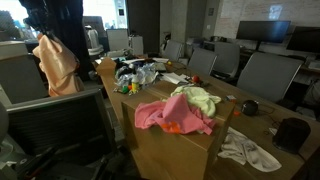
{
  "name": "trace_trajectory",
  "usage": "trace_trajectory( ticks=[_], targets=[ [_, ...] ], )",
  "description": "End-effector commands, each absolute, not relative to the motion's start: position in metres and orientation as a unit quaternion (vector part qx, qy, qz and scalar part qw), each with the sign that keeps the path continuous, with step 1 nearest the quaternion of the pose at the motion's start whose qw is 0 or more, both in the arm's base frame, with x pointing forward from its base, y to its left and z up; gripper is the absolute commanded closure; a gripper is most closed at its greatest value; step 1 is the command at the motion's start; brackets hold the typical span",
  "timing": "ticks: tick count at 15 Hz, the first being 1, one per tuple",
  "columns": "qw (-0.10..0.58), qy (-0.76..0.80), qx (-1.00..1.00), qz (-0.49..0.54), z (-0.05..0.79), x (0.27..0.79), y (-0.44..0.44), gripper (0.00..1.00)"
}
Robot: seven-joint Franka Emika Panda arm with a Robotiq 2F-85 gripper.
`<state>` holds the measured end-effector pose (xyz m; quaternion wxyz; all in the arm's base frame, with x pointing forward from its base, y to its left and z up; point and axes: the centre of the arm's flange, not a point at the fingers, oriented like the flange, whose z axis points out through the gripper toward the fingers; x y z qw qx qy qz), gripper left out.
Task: Remove the light pink cloth from the top of the box and hang it on the chair
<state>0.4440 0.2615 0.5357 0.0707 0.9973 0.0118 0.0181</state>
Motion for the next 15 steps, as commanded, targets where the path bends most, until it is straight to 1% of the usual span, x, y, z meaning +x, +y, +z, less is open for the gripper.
trace_trajectory(
  ticks=[1, 6, 11, 15],
  targets=[
    [0.068, 0.032, 0.997, 0.017, 0.539, 0.433, 0.235, 0.98],
    [0.065, -0.005, 0.998, -0.011, 0.519, 0.427, 0.193, 0.98],
    [0.053, -0.049, 0.996, -0.044, 0.499, 0.411, 0.152, 0.98],
    [0.052, -0.07, 0.995, -0.048, 0.493, 0.393, 0.134, 0.98]
  ],
)
